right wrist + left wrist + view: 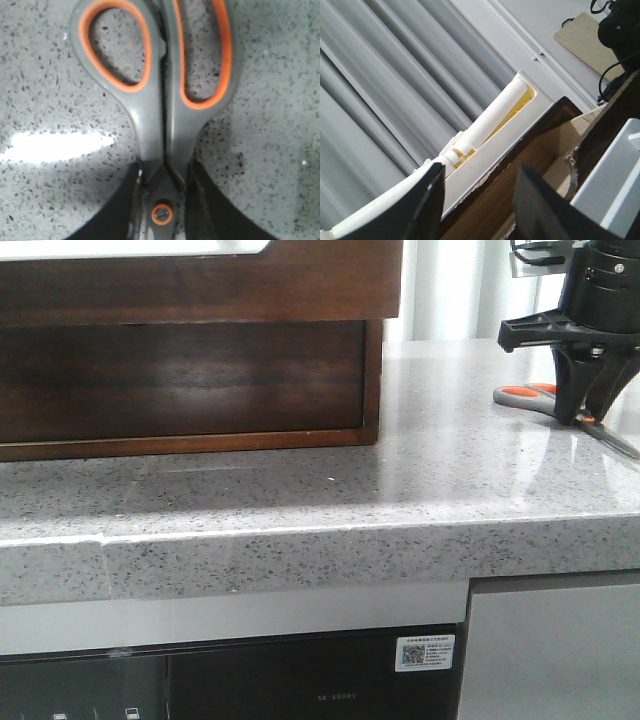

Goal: Put scissors in drawer with both arms
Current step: 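Lower the right gripper and grasp the grey-orange scissors at the pivot, then lift the scissors with the right gripper and carry them over the drawer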

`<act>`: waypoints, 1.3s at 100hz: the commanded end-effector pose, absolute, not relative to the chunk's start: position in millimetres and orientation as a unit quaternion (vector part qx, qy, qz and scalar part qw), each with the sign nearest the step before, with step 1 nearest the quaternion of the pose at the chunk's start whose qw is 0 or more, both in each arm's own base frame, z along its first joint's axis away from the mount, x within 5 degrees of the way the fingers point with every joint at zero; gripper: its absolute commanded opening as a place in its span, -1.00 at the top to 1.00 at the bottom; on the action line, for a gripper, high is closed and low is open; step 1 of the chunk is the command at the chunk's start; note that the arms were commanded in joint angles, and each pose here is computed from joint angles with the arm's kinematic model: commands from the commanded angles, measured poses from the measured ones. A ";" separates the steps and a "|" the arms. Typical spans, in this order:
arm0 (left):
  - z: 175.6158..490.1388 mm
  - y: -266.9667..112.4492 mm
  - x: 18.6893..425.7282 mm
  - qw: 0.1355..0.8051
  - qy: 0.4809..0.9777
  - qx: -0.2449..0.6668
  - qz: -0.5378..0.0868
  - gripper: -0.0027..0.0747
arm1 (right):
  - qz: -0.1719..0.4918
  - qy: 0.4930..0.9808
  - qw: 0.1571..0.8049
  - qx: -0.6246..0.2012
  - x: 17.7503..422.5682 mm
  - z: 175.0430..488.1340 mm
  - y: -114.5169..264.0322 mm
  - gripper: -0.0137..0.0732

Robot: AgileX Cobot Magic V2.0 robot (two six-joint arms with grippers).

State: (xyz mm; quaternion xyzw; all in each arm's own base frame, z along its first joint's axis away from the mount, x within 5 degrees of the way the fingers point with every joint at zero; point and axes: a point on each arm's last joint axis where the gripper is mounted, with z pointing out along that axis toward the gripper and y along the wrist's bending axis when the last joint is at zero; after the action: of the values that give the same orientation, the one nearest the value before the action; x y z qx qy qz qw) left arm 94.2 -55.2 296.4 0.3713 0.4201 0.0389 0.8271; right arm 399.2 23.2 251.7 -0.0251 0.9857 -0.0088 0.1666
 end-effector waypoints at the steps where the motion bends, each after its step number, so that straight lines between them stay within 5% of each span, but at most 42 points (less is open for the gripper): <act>1: 309.1 -54.0 92.8 0.850 0.398 0.344 0.023 0.17 | -0.016 0.975 0.218 -0.036 396.6 282.8 23.3 0.85; 55: 309.1 -54.0 92.8 0.850 0.398 0.344 0.023 0.17 | 0.021 0.929 0.350 -0.122 342.6 380.1 38.5 0.85; 100: 309.1 -54.0 92.8 0.850 0.398 0.344 0.023 0.17 | 0.080 0.818 0.512 -0.249 259.6 496.7 92.5 0.85; 130: 309.1 -54.0 92.8 0.850 0.398 0.344 0.023 0.17 | 0.116 0.738 0.551 -0.372 232.6 517.6 144.7 0.85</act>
State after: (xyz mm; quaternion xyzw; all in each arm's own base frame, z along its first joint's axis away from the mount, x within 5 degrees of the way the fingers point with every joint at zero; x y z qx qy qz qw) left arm 94.2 -55.1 296.5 0.3706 0.4203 0.0387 0.8274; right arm 246.9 137.9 493.2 -0.3534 0.7914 0.1100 0.4865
